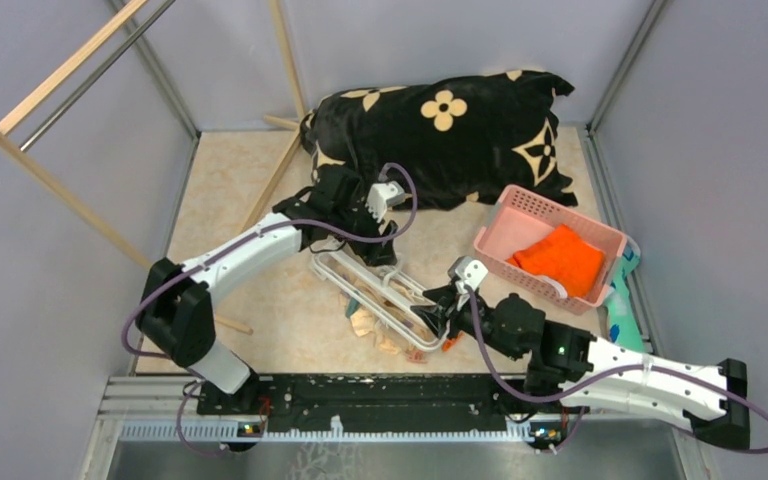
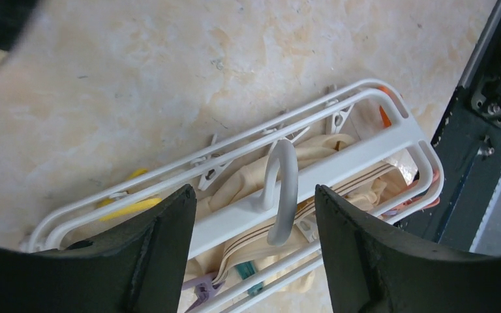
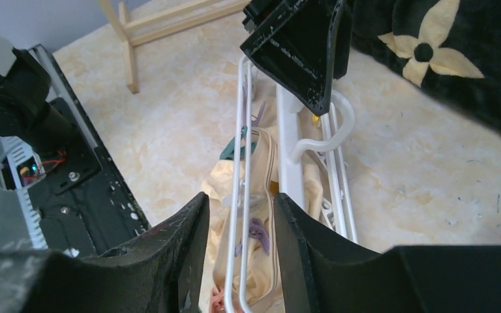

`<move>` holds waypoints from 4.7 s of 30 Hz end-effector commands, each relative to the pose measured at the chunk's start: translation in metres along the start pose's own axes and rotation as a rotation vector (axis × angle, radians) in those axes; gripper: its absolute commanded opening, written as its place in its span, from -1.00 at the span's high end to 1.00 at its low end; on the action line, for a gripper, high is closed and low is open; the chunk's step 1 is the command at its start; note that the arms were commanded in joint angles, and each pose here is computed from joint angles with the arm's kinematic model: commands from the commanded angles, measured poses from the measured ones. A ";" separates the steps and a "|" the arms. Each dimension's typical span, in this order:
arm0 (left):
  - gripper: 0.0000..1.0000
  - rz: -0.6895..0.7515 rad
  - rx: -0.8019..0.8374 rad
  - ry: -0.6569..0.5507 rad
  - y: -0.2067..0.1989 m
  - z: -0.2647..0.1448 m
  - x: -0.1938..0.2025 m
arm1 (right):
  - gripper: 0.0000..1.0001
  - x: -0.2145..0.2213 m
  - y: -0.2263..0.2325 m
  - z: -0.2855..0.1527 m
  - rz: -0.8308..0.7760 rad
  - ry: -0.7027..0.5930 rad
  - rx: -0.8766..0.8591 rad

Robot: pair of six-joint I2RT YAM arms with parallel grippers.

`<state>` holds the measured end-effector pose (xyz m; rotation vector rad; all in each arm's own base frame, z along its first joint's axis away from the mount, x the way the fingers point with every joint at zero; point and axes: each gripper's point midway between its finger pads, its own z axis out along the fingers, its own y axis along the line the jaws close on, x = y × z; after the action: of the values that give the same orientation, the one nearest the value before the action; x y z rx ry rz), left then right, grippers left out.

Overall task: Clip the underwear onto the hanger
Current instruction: Pick up the hanger at the center of the board.

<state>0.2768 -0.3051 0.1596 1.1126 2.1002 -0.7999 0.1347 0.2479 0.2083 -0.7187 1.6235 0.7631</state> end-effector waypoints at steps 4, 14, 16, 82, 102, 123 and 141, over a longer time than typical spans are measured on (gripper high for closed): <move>-0.30 0.015 0.129 0.101 -0.013 0.009 0.016 | 0.17 -0.008 -0.004 -0.009 0.110 -0.050 0.027; 0.91 0.033 0.127 0.107 -0.013 0.003 0.004 | 0.18 -0.017 -0.007 -0.012 0.131 -0.096 0.040; 0.95 0.061 0.126 0.068 -0.016 -0.007 -0.009 | 0.18 -0.018 -0.007 -0.010 0.149 -0.106 0.043; 1.00 0.320 -0.132 -0.523 -0.058 -0.173 -0.133 | 0.18 -0.067 -0.062 -0.024 1.102 -0.472 0.357; 1.00 0.472 -0.035 -0.541 -0.087 -0.192 -0.126 | 0.74 -0.083 -0.052 -0.037 1.082 -0.464 0.258; -0.32 0.699 0.056 -0.676 -0.125 -0.223 -0.136 | 1.00 -0.118 -0.026 -0.070 1.346 -0.495 -0.021; -0.79 0.093 -0.418 -0.934 -0.059 -0.300 -0.152 | 1.00 -0.162 -0.032 -0.038 1.479 -0.762 -0.108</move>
<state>0.2248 -0.2115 0.4448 0.6705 1.3123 -0.6228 0.1612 0.2263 0.2526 0.6868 1.6226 1.4994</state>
